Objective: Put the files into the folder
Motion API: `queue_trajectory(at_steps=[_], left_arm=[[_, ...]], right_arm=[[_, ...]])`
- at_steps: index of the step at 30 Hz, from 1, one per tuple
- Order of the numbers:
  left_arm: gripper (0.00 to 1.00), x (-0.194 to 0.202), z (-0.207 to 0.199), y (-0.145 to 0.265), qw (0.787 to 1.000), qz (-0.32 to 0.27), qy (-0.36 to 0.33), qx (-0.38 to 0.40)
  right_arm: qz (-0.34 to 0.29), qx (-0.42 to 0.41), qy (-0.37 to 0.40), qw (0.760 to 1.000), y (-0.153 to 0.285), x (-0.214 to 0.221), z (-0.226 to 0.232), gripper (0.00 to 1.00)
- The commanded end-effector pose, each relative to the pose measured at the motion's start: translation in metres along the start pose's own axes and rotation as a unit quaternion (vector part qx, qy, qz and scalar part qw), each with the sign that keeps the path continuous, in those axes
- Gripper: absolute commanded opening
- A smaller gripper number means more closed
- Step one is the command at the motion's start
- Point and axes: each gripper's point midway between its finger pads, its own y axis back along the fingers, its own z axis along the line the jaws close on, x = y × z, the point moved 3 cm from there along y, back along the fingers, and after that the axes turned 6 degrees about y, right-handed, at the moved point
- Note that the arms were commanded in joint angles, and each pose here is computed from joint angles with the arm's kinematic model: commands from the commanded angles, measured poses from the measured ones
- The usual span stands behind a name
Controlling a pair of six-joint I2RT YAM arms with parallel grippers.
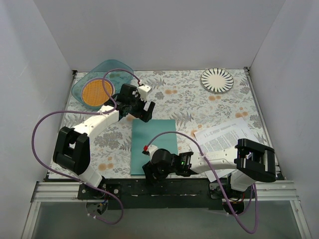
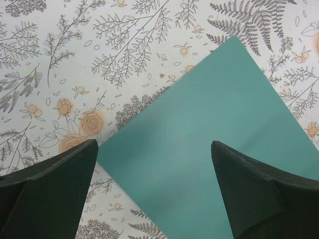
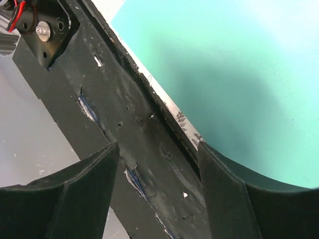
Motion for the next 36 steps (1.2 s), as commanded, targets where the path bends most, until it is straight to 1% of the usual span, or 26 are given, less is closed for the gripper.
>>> queue_trajectory(at_steps=[1,5,6,9,10,11,12,13,14,16,21,25,28,33,36], left_arm=[[0.98,-0.013,0.014,0.005,0.999,-0.035,0.007,-0.038],[0.98,-0.020,0.026,0.002,0.997,-0.043,0.019,-0.057],[0.98,-0.021,0.027,0.001,0.997,-0.043,0.019,-0.059],[0.98,-0.019,0.033,-0.004,0.997,-0.037,0.021,-0.071],[0.98,-0.017,0.034,-0.007,0.996,-0.034,0.022,-0.074],[0.98,-0.014,0.036,-0.008,0.996,-0.031,0.023,-0.078],[0.98,-0.014,0.037,-0.008,0.996,-0.031,0.023,-0.082],[0.98,-0.012,0.040,-0.009,0.995,-0.030,0.023,-0.091],[0.98,-0.012,0.042,-0.008,0.995,-0.031,0.024,-0.095],[0.98,-0.010,0.045,-0.008,0.994,-0.030,0.024,-0.102],[0.98,0.000,0.049,-0.010,0.993,-0.016,0.024,-0.112],[0.98,0.017,0.053,-0.010,0.993,0.002,0.026,-0.119],[0.98,0.021,0.057,-0.007,0.992,0.003,0.030,-0.123],[0.98,0.023,0.067,-0.002,0.991,0.004,0.057,-0.119],[0.98,0.017,0.078,0.000,0.990,-0.004,0.081,-0.115]], right_arm=[[-0.024,0.012,-0.019,0.999,-0.002,-0.006,-0.003,0.72],[-0.014,0.051,-0.043,0.998,-0.002,0.008,-0.019,0.71],[-0.007,0.067,-0.050,0.996,-0.002,0.017,-0.027,0.71],[-0.025,0.103,-0.067,0.992,0.004,0.018,-0.040,0.71],[-0.022,0.117,-0.071,0.990,0.007,0.023,-0.045,0.71],[-0.035,0.137,-0.077,0.987,0.010,0.020,-0.052,0.72],[-0.039,0.146,-0.084,0.985,0.012,0.020,-0.055,0.71],[-0.030,0.166,-0.090,0.982,0.016,0.025,-0.063,0.71],[-0.042,0.180,-0.097,0.978,0.020,0.021,-0.069,0.72],[-0.050,0.196,-0.111,0.973,0.026,0.021,-0.079,0.72],[-0.066,0.222,-0.151,0.961,0.037,0.018,-0.105,0.72],[-0.087,0.233,-0.188,0.950,0.047,0.012,-0.129,0.71],[-0.094,0.246,-0.199,0.944,0.052,0.008,-0.142,0.70],[-0.091,0.270,-0.216,0.934,0.060,0.003,-0.162,0.70],[-0.082,0.286,-0.236,0.925,0.064,0.003,-0.175,0.70]])
